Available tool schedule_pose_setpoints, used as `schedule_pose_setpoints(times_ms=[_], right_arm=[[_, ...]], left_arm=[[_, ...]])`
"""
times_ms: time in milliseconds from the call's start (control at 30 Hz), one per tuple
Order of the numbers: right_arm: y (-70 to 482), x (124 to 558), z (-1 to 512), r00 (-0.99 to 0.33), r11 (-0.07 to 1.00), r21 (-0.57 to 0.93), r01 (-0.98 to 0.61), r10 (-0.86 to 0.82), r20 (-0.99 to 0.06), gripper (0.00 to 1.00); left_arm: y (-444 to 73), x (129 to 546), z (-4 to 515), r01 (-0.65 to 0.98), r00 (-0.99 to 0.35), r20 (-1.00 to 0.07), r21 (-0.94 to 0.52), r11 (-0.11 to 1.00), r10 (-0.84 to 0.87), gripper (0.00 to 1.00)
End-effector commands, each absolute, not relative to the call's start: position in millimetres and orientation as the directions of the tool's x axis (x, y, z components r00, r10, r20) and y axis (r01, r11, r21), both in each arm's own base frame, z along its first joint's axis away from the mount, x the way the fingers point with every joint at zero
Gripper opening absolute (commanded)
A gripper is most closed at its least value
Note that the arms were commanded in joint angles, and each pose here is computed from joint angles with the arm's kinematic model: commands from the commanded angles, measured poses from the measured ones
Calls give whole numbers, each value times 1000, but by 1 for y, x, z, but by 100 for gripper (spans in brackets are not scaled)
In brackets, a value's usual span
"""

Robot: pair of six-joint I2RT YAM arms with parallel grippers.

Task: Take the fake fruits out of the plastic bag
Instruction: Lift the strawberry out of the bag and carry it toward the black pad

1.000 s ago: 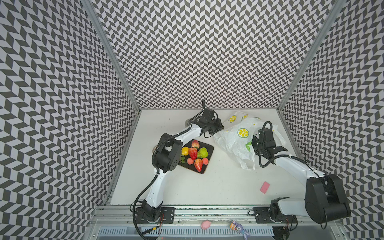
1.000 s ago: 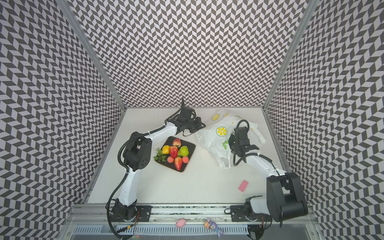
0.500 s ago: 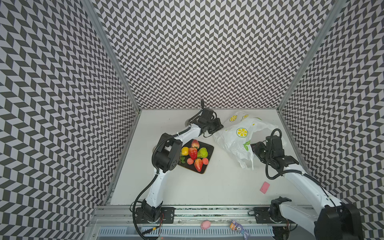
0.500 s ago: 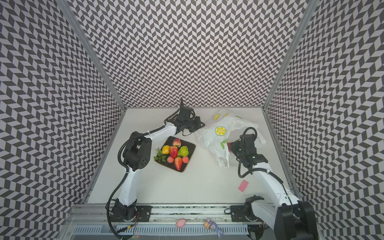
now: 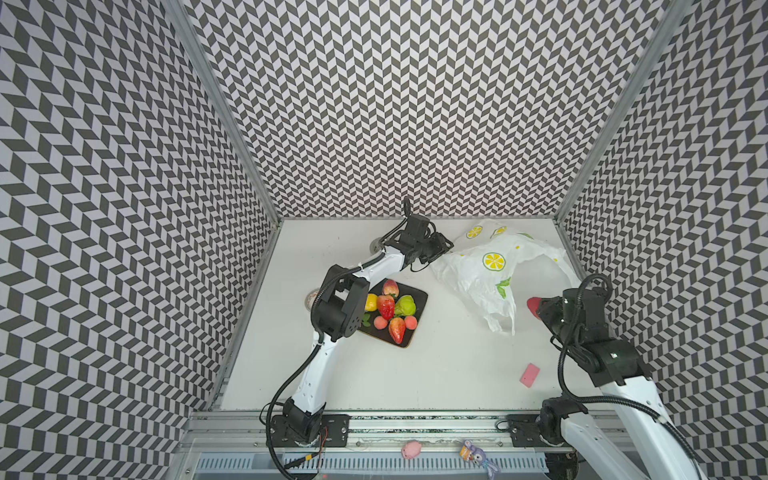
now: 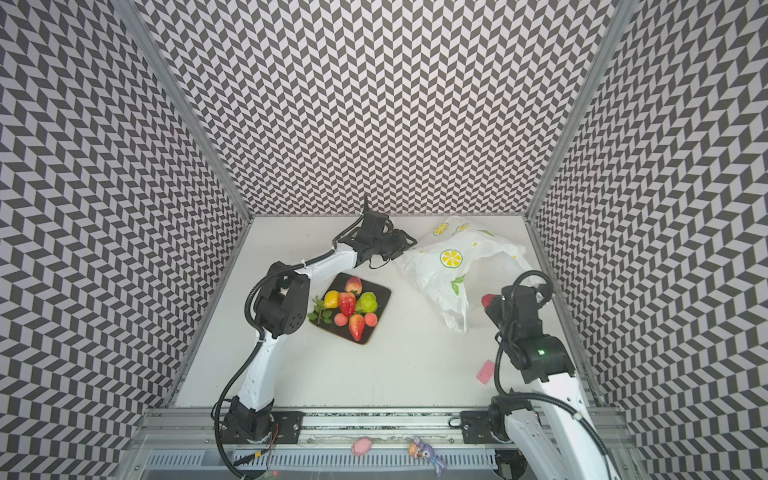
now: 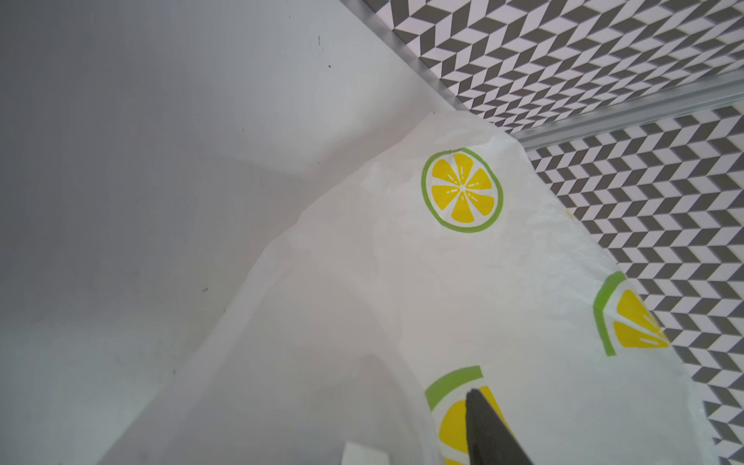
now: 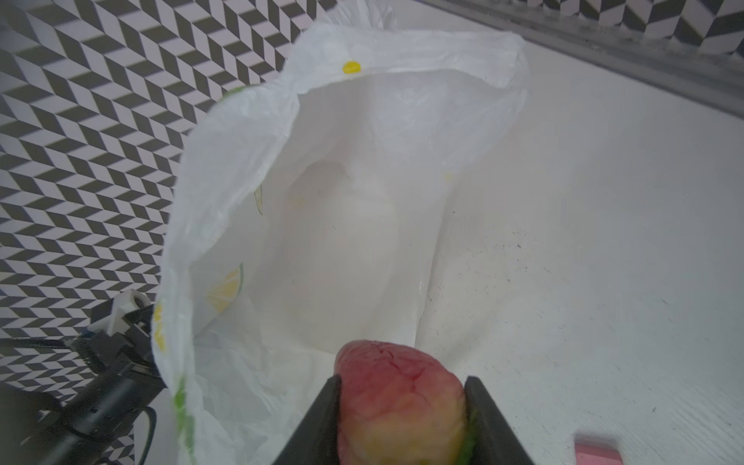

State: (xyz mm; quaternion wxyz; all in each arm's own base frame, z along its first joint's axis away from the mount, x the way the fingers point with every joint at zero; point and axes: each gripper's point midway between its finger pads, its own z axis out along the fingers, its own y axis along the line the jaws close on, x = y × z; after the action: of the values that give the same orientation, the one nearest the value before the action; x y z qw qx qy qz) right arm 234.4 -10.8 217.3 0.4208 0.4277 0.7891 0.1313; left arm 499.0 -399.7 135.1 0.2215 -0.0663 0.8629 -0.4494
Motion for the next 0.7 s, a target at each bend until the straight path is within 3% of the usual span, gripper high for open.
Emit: schedule_pose_setpoints(times_ms=[0,67,100,200,367,667], right_arm=[[-30,213,247,-225,604,531,594,759,-612,31],[-30,211,263,-230,625,528,574,743,-629,31],[-29,209,271,-238,638,528,561,735,-635,31],[-26,209,293,-252,670,525,524,711,-657,31],[-21,215,337,-263,729,518,448,661,-702,31],[18,257,392,-359,808,537,243,589,-724,32]], left_arm=[[-397,500,170,138,-863,-378,-815,563,-336,64],[-392,499,187,163,-845,-411,-807,568,-342,71],[-389,498,195,177,-836,-429,-802,571,-343,80],[-376,495,222,212,-800,-489,-772,599,-347,92],[-345,487,269,255,-716,-604,-693,674,-350,97],[-259,469,342,190,-533,-763,-529,827,-366,96]])
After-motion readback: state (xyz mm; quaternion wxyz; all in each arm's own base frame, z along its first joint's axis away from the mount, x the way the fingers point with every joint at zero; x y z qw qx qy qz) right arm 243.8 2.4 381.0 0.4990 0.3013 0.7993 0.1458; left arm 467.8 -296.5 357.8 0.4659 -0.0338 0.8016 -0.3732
